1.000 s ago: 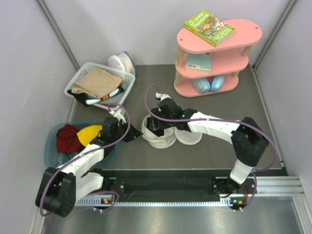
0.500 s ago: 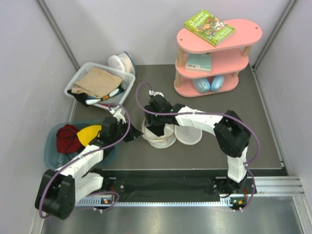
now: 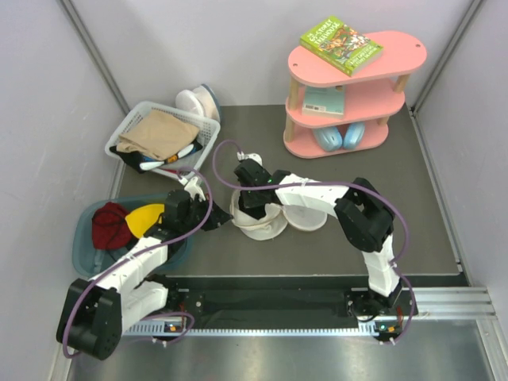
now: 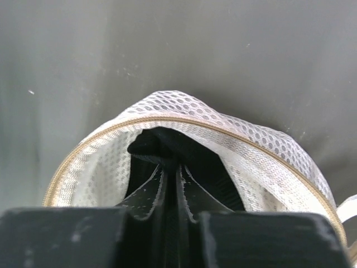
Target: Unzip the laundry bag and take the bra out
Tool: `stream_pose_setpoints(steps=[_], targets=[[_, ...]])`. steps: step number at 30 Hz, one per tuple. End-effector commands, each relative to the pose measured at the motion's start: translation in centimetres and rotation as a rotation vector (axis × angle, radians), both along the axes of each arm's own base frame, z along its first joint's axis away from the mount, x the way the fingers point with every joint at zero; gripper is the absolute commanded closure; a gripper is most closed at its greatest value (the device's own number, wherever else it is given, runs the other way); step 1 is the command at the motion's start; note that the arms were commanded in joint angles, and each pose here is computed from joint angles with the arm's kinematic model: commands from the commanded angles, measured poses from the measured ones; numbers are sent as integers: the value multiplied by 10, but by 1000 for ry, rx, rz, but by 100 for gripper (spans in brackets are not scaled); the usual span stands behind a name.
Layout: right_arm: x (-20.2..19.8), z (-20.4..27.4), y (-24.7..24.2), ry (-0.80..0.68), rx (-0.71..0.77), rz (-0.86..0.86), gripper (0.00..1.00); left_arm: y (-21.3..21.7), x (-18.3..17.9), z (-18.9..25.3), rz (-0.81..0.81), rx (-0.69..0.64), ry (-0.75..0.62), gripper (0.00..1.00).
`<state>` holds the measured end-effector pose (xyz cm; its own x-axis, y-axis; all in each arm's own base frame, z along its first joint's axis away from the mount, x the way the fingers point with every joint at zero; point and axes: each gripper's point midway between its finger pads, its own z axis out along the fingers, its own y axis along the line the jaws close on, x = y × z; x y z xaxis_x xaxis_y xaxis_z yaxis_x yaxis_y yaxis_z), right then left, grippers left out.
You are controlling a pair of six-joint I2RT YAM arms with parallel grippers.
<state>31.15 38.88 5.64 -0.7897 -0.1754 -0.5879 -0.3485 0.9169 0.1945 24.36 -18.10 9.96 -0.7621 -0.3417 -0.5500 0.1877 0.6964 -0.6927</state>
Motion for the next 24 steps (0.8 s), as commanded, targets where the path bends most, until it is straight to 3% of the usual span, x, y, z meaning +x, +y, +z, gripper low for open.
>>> stream_pose_setpoints(steps=[1, 16, 24], targets=[[6, 8, 4, -38, -17, 14, 100, -1, -2, 6, -24, 1, -35, 100], [-50, 93, -5, -129, 261, 257, 100, 9, 0, -3, 64, 21, 16, 100], [-62, 149, -18, -245, 413, 265, 100, 6, -2, -7, 34, 18, 22, 100]])
